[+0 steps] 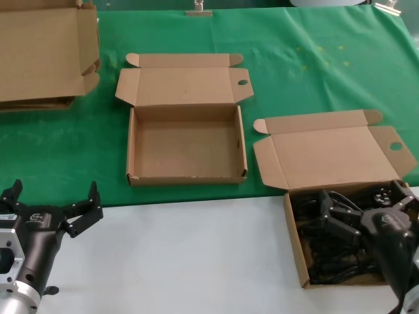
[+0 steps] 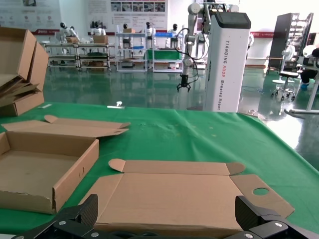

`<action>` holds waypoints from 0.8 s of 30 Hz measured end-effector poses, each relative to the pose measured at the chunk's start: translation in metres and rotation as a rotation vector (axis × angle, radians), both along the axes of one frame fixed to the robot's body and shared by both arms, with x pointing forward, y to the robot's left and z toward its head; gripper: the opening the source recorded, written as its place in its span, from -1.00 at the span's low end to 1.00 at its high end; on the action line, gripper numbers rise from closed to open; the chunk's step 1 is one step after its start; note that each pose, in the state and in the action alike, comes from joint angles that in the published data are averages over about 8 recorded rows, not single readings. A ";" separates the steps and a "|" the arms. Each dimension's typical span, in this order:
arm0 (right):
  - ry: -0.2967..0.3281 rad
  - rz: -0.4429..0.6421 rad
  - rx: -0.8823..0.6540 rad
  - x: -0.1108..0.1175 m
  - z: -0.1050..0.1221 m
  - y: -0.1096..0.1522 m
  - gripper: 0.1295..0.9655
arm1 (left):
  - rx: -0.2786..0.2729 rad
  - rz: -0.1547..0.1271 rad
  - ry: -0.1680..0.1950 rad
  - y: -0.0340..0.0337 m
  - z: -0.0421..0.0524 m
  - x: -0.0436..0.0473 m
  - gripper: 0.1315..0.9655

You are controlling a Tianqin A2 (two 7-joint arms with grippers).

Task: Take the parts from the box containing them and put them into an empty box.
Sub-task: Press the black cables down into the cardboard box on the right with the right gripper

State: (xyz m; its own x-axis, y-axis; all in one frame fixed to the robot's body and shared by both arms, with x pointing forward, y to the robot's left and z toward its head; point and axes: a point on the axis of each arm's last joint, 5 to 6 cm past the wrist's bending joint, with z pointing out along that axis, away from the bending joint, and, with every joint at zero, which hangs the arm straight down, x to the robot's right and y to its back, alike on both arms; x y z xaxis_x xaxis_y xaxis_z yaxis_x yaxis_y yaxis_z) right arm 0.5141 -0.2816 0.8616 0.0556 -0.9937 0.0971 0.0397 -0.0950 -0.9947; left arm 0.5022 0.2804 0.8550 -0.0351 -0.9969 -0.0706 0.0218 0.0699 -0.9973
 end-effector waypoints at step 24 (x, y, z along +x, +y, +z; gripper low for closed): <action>0.000 0.000 0.000 0.000 0.000 0.000 1.00 | 0.000 0.000 0.000 0.0000 0.0000 0.0000 1.00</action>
State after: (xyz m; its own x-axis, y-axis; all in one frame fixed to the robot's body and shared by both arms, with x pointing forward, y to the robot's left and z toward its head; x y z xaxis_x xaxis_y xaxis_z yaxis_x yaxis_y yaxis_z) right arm 0.5141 -0.2816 0.8616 0.0556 -0.9937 0.0971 0.0397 -0.0950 -0.9947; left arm 0.5022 0.2804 0.8550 -0.0351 -0.9969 -0.0706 0.0218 0.0699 -0.9973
